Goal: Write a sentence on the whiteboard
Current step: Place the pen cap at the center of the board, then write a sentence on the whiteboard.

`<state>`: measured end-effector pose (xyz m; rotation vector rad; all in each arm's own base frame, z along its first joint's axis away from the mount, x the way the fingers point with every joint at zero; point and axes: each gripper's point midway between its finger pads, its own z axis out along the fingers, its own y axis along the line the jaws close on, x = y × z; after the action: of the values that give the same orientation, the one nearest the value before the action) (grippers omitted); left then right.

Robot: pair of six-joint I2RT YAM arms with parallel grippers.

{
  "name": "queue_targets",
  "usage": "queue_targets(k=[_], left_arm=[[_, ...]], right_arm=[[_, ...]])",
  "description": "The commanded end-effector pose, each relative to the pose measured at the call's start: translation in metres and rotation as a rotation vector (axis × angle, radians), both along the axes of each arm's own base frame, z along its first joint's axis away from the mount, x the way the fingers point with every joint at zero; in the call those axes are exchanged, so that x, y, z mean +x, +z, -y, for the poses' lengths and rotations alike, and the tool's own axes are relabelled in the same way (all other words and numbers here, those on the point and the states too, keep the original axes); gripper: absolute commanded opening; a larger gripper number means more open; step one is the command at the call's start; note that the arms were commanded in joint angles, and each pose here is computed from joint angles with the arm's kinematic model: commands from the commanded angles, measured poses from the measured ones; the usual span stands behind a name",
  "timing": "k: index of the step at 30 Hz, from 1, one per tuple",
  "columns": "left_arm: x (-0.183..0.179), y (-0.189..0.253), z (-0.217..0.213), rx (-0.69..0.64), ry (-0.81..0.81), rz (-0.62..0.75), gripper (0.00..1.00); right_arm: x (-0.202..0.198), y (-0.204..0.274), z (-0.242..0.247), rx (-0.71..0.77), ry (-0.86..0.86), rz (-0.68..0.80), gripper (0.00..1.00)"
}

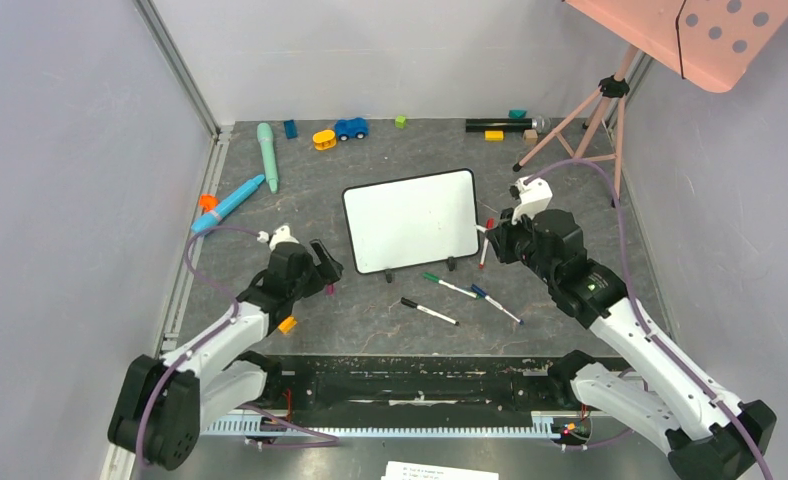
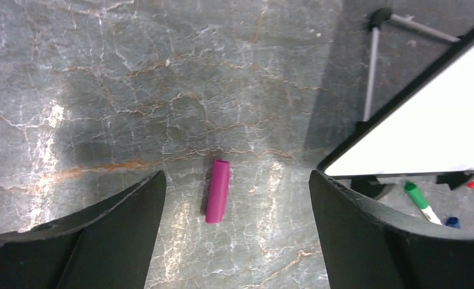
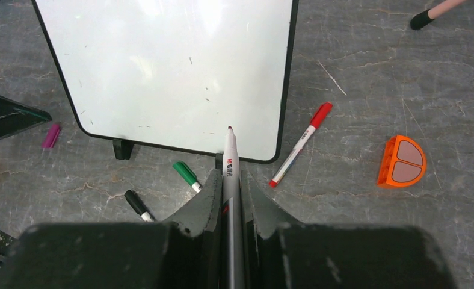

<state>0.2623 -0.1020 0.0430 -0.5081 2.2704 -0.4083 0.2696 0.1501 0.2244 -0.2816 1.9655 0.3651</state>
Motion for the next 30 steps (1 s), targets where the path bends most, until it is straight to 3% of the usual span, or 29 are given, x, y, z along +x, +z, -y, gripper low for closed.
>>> queue_targets(k=[1,9,17,22,30], left_arm=[[0.006,0.029,0.001,-0.037,0.0,0.094,0.94],[-0.012,0.056,0.017,-0.105,-0.124,0.171,1.0],[-0.036,0.072,0.034,-0.206,-0.209,0.128,1.0],[-0.043,0.083,0.046,-0.266,-0.281,0.168,1.0],[-0.029,0.088,0.049,-0.295,-0.276,0.294,1.0]], right_arm=[[0.003,0.022,0.003,0.06,-0.032,0.08,0.0],[-0.011,0.012,0.001,0.04,0.037,0.075,0.0],[-0.032,0.005,0.002,0.097,0.072,0.071,0.0],[-0.044,0.002,0.003,0.125,0.091,0.064,0.0],[-0.05,0.008,0.031,0.147,-0.041,0.109,0.0]])
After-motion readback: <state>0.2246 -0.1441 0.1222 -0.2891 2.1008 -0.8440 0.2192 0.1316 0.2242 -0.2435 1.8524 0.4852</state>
